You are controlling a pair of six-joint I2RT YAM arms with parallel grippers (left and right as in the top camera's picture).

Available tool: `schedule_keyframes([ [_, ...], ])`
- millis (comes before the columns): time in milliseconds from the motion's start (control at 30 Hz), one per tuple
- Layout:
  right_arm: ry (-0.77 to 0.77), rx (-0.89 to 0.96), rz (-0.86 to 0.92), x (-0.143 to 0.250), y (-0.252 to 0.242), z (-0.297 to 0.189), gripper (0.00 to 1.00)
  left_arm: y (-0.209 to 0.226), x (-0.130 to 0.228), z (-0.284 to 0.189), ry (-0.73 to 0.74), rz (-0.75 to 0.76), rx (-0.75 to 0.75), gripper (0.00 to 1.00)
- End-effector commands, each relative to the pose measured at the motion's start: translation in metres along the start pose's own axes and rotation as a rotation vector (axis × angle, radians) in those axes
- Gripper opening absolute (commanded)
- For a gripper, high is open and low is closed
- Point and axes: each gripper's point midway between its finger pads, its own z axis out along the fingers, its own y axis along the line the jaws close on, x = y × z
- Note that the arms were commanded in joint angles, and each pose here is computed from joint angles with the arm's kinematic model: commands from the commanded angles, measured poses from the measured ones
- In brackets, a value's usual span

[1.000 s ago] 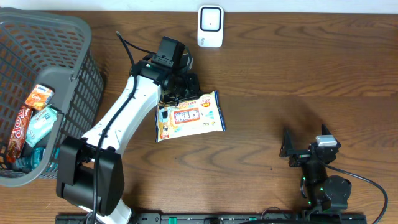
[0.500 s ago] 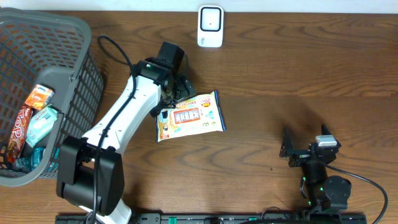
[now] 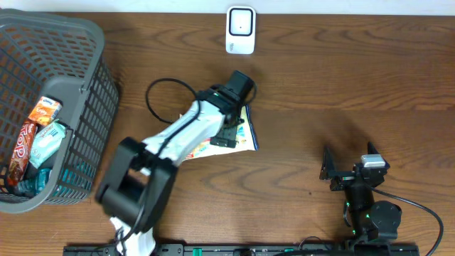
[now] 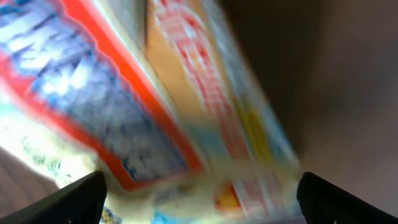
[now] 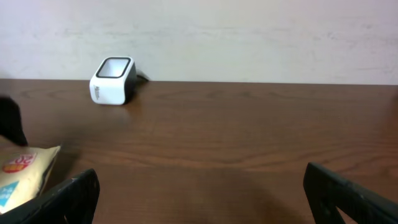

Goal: Scan the item barcode

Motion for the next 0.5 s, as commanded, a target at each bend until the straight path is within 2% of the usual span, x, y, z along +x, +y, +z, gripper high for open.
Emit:
schedule_keyframes([
  [0,0.0,0.0,-0.015,0.0,0.0,0.0,0.99,0.019,-0.02,0.04,-0.084,-0.099,-0.094,0.98],
  [133,0.0,0.0,-0.015,0.0,0.0,0.0,0.99,0.038,-0.019,0.064,-0.068,-0.105,-0.184,0.96],
  [167,0.0,0.0,-0.015,0.0,0.0,0.0,0.99,0.042,-0.016,0.067,-0.045,-0.087,-0.206,0.52],
  [233,0.0,0.0,-0.015,0.0,0.0,0.0,0.99,0.043,-0.01,0.066,-0.009,-0.047,-0.217,0.08],
  [367,0.0,0.0,-0.015,0.0,0.0,0.0,0.99,0.034,0.006,0.068,0.078,0.1,-0.178,0.07],
  [467,0.0,0.0,-0.015,0.0,0.0,0.0,0.99,0.015,0.032,0.069,0.153,0.278,-0.069,0.07],
])
